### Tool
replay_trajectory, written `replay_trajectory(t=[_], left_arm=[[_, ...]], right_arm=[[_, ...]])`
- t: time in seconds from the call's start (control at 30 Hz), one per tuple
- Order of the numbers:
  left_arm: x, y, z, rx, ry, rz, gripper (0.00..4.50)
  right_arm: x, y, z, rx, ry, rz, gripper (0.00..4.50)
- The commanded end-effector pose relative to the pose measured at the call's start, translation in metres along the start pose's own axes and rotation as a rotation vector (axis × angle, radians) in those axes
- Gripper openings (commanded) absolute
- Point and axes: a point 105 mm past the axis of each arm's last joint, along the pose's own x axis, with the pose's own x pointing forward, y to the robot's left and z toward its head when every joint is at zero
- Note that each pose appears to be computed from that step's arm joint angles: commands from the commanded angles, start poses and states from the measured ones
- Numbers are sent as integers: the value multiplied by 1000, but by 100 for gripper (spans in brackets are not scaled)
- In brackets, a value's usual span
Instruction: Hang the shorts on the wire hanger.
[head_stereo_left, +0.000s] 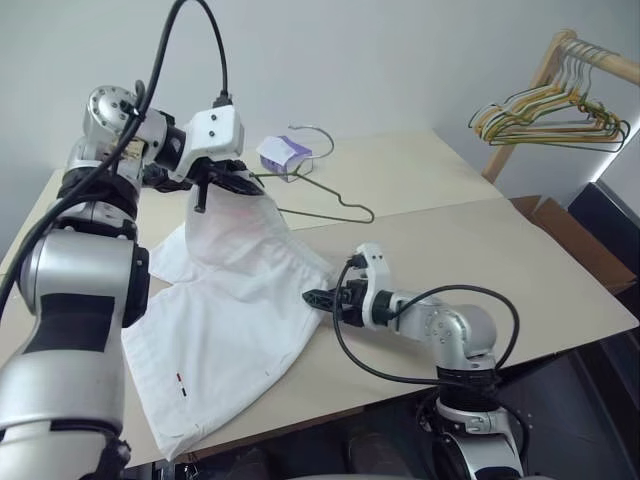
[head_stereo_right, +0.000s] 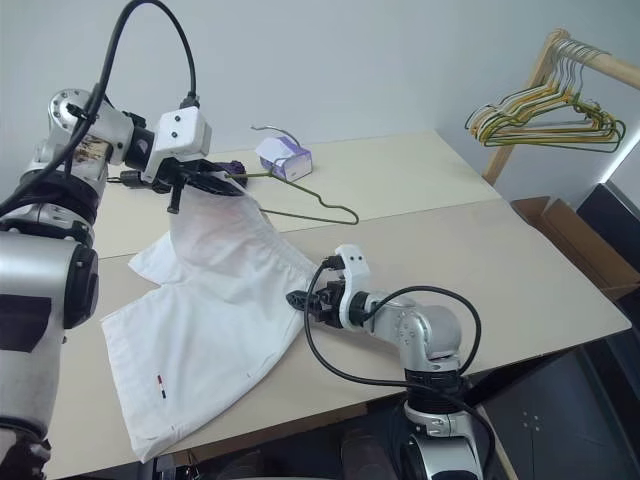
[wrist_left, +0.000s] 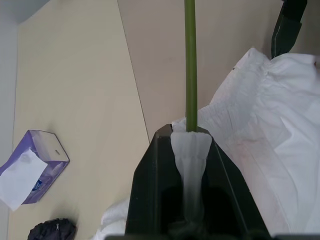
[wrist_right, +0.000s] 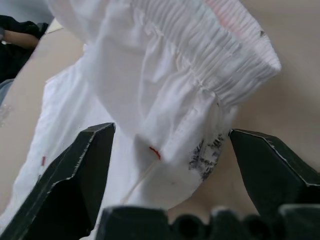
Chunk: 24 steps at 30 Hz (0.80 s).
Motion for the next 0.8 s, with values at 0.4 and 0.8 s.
replay_trajectory(t=[0.4,0.8], left_arm=[[-18,4,9,-6,-85,37,4],[-26,-16,-17,8,-101,50,4]], right_arm=[[0,-25,8,-303,-31,-209,5],[-67,-100,42,-573,-12,-559,5]])
